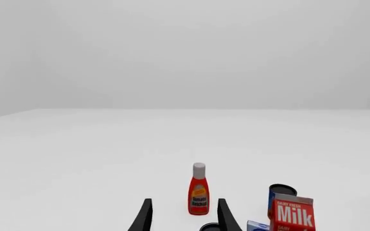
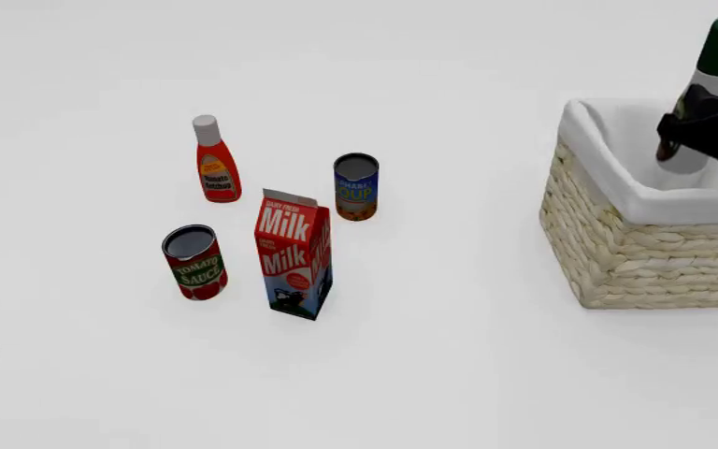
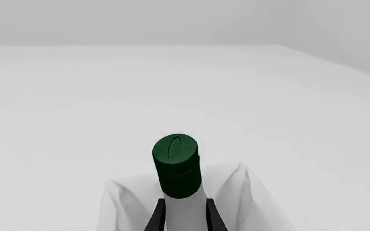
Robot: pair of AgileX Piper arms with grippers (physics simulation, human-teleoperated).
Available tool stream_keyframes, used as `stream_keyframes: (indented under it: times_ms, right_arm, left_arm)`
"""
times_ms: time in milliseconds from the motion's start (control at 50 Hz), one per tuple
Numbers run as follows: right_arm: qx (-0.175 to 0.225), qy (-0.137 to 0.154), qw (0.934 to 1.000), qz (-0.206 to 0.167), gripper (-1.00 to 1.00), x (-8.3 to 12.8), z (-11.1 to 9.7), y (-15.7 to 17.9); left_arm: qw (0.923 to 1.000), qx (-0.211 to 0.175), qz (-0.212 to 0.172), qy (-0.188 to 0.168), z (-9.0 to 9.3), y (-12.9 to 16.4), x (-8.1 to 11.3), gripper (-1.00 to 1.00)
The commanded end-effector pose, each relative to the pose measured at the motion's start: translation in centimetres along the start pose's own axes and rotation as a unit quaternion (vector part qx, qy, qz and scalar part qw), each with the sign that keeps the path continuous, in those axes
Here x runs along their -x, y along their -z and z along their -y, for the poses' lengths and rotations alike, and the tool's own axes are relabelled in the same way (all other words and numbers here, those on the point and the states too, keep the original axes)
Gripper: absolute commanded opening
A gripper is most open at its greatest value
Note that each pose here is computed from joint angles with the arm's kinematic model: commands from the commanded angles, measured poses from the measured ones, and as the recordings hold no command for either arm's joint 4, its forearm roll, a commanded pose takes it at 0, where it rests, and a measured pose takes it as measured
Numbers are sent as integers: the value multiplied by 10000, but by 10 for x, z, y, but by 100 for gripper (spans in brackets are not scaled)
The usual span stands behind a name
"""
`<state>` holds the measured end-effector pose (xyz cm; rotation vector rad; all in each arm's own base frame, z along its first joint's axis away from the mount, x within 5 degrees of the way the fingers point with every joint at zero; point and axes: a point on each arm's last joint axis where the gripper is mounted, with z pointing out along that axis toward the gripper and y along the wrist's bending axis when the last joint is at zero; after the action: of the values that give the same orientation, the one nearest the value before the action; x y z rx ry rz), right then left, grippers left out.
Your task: Pick the salad dressing and place it in the basket.
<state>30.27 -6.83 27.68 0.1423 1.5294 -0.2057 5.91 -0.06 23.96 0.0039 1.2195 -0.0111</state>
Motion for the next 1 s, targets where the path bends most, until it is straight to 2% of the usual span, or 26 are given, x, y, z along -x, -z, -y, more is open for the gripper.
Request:
stream_keyframes:
  times_ms: [20,160,180,780,1000]
  right_arm:
    - [-26,-72,10000,-10,-100,-2,2,-3]
    - [-8,-101,9999,-65,-100,-3,1,-6]
    - [4,-115,9999,-67,100,-3,0,-6]
    - [-23,-154,9999,2,100,3,2,-3]
    - [30,-27,9998,177,100,16,-1,17]
  left_arm:
    - [10000,-1,4,-3,0,-1,0,100]
    - [10000,-2,3,-8,0,0,0,100]
    - [10000,-3,3,-9,0,0,0,100]
    - [10000,-6,19,-12,0,1,0,100]
    - [10000,-11,0,-17,0,1,0,100]
